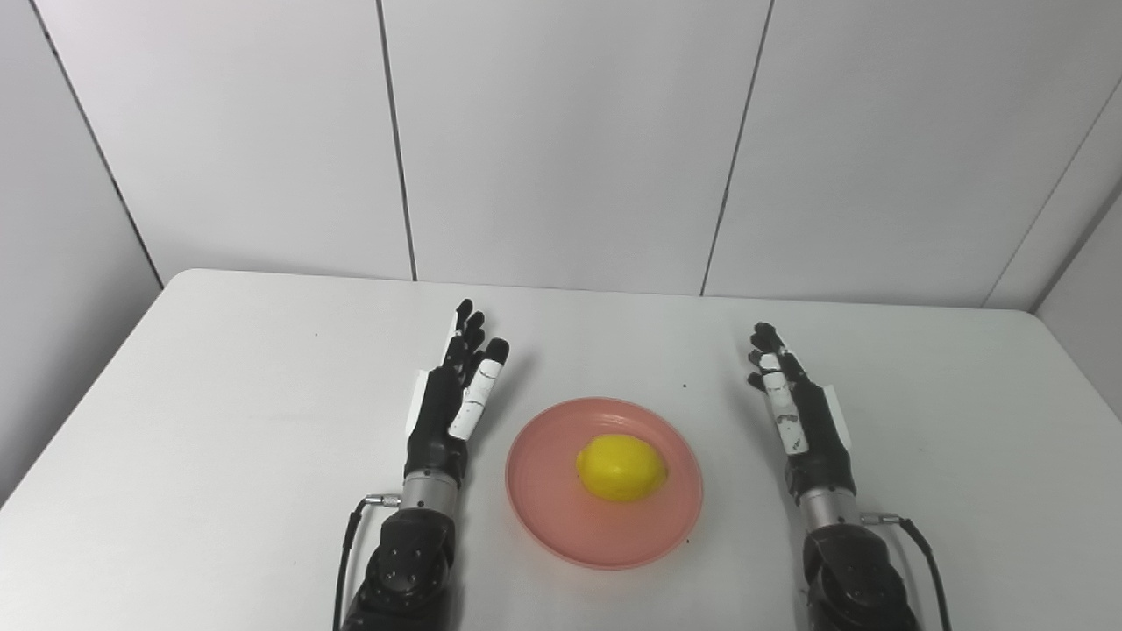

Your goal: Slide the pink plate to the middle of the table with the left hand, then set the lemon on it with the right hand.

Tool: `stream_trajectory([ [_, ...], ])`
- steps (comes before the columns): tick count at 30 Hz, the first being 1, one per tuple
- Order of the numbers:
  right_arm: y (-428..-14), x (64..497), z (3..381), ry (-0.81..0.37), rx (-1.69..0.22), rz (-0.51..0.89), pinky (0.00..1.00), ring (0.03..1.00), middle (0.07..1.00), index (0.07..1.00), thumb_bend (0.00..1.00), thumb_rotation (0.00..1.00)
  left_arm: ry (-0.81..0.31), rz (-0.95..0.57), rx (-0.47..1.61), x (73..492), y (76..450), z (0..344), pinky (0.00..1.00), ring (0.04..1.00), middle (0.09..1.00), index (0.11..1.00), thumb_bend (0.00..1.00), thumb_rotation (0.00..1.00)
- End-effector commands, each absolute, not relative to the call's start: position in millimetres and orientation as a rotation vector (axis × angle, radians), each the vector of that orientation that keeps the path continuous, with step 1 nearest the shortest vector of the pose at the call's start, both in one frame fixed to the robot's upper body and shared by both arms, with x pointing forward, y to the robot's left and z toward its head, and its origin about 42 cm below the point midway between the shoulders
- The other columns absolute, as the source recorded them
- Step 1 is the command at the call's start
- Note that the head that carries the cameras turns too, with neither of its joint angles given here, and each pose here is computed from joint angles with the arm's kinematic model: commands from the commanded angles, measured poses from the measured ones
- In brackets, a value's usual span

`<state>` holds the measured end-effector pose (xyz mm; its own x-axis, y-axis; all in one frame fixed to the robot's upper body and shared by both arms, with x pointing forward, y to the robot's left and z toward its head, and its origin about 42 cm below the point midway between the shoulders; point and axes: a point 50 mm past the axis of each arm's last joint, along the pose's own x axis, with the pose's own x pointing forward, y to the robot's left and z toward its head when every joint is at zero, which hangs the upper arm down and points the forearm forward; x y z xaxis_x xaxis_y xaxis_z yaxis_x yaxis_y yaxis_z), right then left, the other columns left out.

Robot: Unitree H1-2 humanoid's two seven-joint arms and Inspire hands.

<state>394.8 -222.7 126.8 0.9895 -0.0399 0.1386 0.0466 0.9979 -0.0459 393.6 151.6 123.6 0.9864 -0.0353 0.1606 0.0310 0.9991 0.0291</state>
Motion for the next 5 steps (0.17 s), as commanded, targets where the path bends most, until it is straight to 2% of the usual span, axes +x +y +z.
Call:
stream_trajectory([
  [1,-210.6,388.8,113.9,-0.109,0.037,-0.05,0.92,0.917,0.923,0.91,0.77,1.0,-0.091,0.001,0.066,390.6,168.6,109.0,0.97,0.964,0.96,0.971,0.87,0.85],
  [5,-209.0,389.0,109.9,-0.102,0.12,-0.057,0.96,0.942,0.939,0.926,0.79,1.0,-0.034,-0.005,0.009,396.5,172.5,113.8,1.0,0.994,0.974,0.985,0.89,0.83],
])
